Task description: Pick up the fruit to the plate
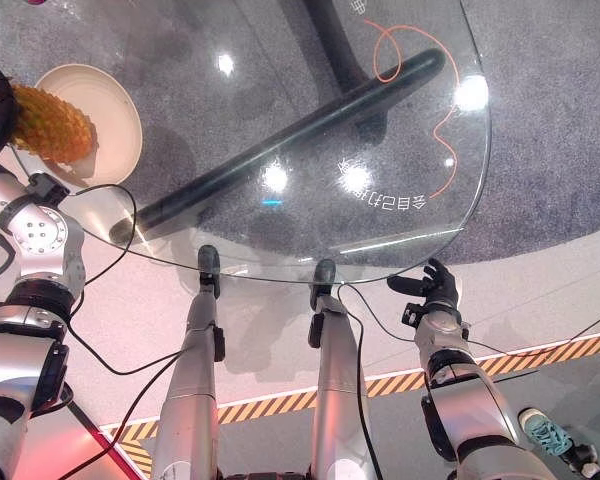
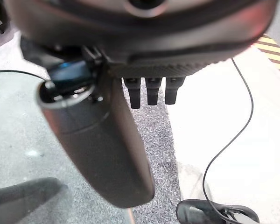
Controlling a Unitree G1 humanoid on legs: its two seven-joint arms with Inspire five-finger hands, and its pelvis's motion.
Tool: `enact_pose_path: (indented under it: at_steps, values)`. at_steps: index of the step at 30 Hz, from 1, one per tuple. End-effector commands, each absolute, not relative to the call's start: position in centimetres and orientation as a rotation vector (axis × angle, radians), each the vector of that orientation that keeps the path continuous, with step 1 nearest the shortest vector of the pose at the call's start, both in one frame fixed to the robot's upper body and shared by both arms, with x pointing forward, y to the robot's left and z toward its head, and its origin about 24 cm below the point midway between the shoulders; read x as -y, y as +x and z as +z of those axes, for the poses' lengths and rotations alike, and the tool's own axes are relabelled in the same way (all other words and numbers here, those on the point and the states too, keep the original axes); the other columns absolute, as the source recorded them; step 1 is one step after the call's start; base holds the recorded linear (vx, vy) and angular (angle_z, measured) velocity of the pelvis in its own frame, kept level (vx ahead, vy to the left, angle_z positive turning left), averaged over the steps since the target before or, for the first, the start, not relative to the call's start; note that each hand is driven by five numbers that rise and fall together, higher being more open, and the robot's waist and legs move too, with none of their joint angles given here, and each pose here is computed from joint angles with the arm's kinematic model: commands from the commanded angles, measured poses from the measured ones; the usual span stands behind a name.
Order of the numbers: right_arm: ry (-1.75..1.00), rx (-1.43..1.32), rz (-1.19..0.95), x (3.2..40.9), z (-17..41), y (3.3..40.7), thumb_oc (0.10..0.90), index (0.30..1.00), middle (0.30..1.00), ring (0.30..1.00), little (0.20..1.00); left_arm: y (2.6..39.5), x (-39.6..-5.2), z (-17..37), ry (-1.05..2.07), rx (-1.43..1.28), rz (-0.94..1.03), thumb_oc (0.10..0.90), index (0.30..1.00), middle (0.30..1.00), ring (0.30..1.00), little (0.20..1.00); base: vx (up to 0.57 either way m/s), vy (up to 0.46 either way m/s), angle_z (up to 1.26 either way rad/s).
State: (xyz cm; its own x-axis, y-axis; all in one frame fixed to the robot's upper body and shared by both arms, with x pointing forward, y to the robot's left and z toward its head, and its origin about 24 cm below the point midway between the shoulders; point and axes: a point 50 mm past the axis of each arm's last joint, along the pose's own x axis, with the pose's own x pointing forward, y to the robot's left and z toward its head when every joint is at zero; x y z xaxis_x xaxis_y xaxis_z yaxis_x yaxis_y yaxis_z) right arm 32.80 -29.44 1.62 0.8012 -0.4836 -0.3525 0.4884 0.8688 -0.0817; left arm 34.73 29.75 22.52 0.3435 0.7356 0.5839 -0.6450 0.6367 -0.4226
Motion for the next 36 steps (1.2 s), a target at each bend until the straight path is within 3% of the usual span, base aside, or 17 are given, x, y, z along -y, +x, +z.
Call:
enact_pose_path:
  at_steps: [1, 19, 36]
  values:
    - [0.005, -0.376, -0.583, 30.4, 0.7, 31.5, 0.800, 0.900, 0.900, 0.900, 0.900, 33.3, -30.7, 25.8, -0.197, 1.023, 0.926, 0.800, 0.900, 0.900, 0.900, 0.900, 0.00, 0.000, 0.00]
    - [0.028, -0.484, -0.628, 31.0, -2.5, 28.4, 0.800, 0.900, 0.900, 0.900, 0.900, 32.5, -31.6, 21.5, -0.183, 0.924, 0.859, 0.800, 0.900, 0.900, 0.900, 0.900, 0.02, 0.003, 0.00]
    - [0.034, -0.580, -0.659, 32.1, -4.9, 25.2, 0.800, 0.900, 0.900, 0.900, 0.900, 32.4, -30.6, 20.9, -0.156, 0.915, 0.742, 0.800, 0.900, 0.900, 0.900, 0.900, 0.05, -0.005, 0.00]
